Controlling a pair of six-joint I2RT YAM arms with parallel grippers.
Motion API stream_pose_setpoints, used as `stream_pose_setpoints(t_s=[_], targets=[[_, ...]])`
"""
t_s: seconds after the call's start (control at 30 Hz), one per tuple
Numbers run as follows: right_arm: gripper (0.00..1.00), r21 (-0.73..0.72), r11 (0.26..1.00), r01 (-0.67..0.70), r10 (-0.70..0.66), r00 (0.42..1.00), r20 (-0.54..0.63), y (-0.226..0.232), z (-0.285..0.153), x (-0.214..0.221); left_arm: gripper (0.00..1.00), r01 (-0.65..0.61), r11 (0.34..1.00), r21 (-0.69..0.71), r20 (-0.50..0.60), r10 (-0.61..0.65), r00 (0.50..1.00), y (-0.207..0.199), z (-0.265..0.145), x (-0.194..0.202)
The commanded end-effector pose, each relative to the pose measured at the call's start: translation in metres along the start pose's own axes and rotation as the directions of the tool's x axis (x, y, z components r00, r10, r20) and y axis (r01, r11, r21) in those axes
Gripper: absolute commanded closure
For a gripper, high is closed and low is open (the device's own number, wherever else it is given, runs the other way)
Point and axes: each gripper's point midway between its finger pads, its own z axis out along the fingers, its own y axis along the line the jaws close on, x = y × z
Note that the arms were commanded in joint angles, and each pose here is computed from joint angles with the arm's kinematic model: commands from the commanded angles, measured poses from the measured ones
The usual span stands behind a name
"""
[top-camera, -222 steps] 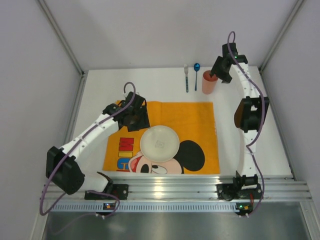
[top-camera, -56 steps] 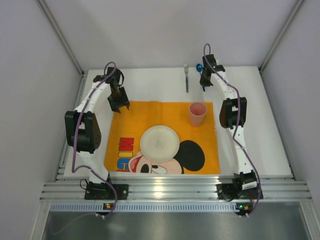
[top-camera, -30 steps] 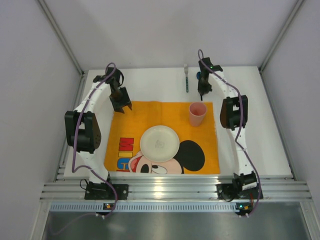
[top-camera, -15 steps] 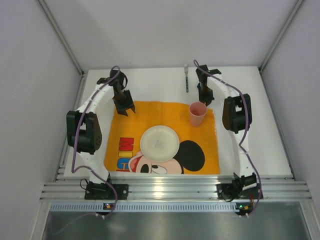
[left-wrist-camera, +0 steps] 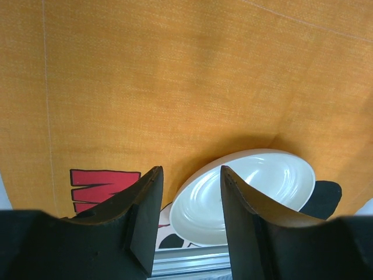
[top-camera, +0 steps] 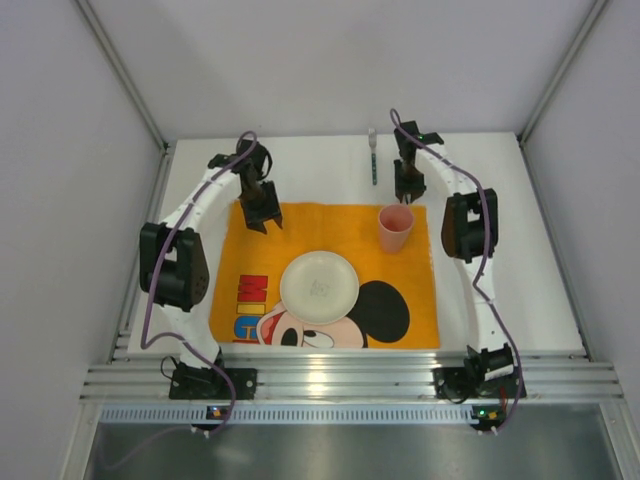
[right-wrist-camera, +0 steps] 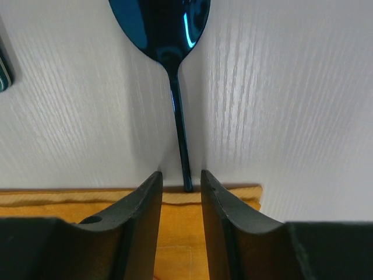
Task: Set the dinner table for one person
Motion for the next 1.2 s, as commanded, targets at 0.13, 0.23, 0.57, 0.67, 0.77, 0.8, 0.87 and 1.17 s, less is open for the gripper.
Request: stream_pose_setpoints(t_s=[0.13,0.23,0.57,0.67,0.77,0.8,0.87,1.17], targets=[[0.68,-0.013,0.998,-0.055,0.055,0.998,0.037,-0.007,0.038,-0.022,0.51,-0.037,0.999,-0.026,0.043,0.038,0.998,-0.013,-0.02,-0.007],[0.9,-0.004,0.998,-0.056,0.056,0.998,0.024,-0.005,0.051,-0.019,0.51,-0.045,0.998,-0.039,0.043,0.047,0.998,-0.012,-0.023,-0.008],[1.0,0.056,0.998,-0.015,0.014,1.0,0.011,-0.01,0.054,-0.013,0.51,-0.061,0.997,-0.046,0.05,0.063,0.997,-0.018,-0.024,-0.011],[1.0,0.065,0.998,-0.025,0.021,0.997,0.073,-0.014,0.041,-0.031,0.51,-0.064,0.997,-0.045,0.051,0.066,0.996,-0.019,-0.025,-0.011],[1.0,0.06,0.996,-0.073,0.059,0.976,0.212,-0.023,0.006,-0.071,0.51,-0.069,0.997,-0.042,0.047,0.071,0.996,-0.019,-0.025,-0.01],[1.0,0.052,0.995,-0.09,0.074,0.965,0.253,-0.026,-0.005,-0.082,0.51,-0.07,0.997,-0.041,0.047,0.072,0.996,-0.019,-0.025,-0.01],[1.0,0.049,0.99,-0.132,0.103,0.918,0.384,-0.036,-0.044,-0.115,0.51,-0.075,0.996,-0.038,0.046,0.077,0.996,-0.021,-0.025,-0.009],[1.0,0.042,0.98,-0.196,0.144,0.831,0.537,-0.072,-0.155,-0.132,0.51,-0.069,0.997,-0.021,0.076,0.07,0.995,-0.027,-0.03,-0.011]])
